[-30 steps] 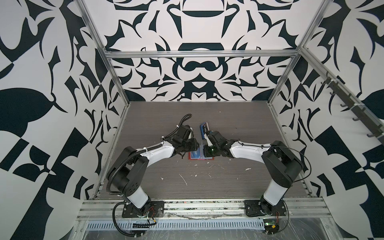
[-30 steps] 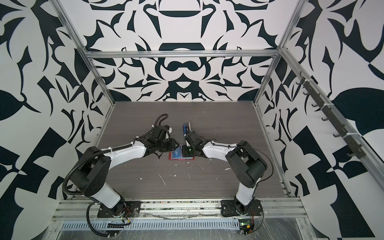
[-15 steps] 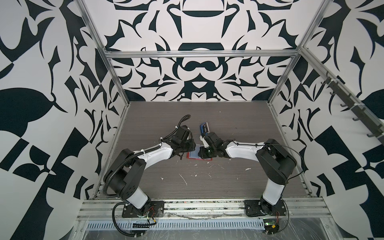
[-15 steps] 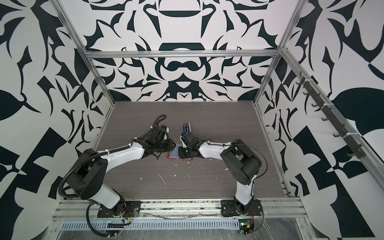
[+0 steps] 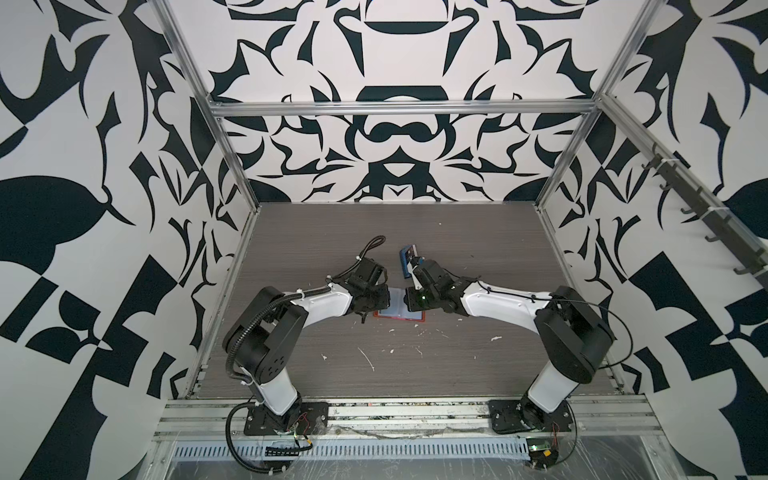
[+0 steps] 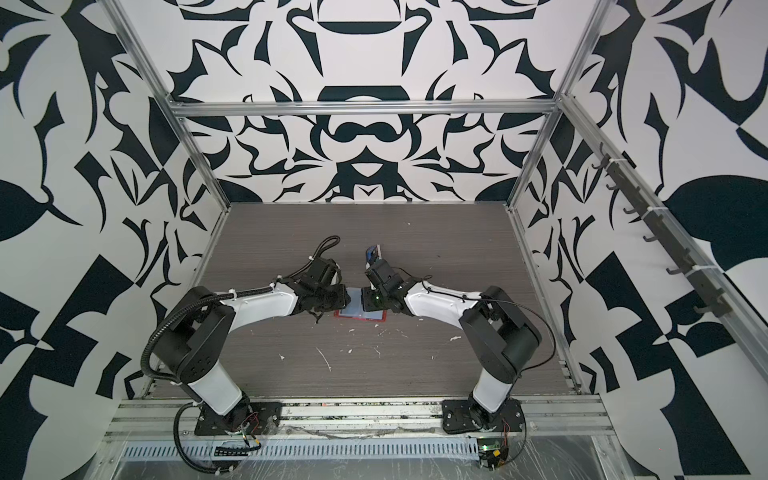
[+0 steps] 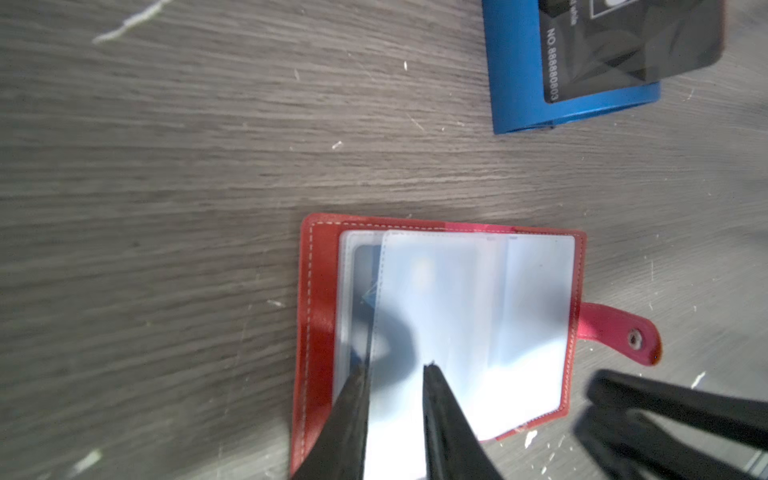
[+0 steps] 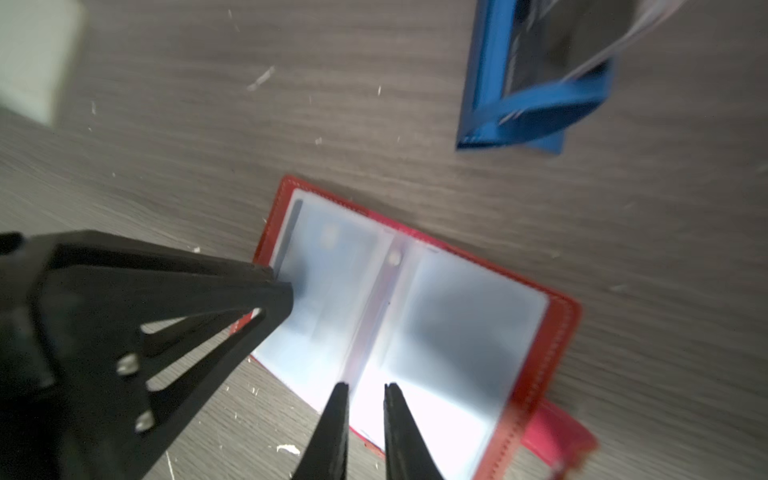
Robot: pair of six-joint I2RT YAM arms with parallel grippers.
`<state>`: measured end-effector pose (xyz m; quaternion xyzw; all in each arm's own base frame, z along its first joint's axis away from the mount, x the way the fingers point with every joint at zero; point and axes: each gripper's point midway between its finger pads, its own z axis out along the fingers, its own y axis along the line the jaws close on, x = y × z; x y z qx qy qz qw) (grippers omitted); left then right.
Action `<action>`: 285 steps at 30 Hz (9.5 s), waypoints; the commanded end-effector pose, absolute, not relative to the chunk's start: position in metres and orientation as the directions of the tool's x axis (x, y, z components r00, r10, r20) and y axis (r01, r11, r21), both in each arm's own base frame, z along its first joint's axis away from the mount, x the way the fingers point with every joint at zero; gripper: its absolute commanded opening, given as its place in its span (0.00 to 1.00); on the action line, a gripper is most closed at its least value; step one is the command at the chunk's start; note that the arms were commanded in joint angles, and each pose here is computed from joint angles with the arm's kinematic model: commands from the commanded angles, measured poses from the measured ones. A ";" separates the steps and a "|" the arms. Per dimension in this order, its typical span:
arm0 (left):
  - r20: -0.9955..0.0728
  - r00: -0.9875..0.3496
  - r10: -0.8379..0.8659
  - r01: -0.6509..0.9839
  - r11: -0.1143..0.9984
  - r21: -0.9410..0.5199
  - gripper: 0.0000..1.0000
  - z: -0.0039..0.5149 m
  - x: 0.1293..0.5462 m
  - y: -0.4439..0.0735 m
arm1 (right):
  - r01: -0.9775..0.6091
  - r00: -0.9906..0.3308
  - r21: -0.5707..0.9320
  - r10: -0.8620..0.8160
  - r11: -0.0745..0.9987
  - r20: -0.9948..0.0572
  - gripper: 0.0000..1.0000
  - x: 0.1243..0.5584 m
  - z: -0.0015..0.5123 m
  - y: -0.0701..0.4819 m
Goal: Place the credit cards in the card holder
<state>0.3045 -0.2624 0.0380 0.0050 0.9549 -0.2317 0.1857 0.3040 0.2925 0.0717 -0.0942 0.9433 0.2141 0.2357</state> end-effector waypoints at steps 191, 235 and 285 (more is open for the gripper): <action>-0.135 -0.990 -0.039 0.057 0.766 -0.640 0.31 0.048 0.425 -0.320 | -0.252 -0.851 0.259 -0.086 0.932 -0.518 0.00 0.438 0.163 0.249; -0.229 -0.963 -0.140 0.014 0.826 -0.564 0.37 0.033 0.306 -0.230 | -0.213 -0.901 0.581 0.072 0.786 -0.428 0.00 0.300 0.079 0.256; -0.150 -0.970 -0.193 -0.079 0.827 -0.557 0.00 0.016 0.279 -0.234 | -0.223 -0.914 0.668 0.086 0.710 -0.397 0.00 0.293 0.074 0.277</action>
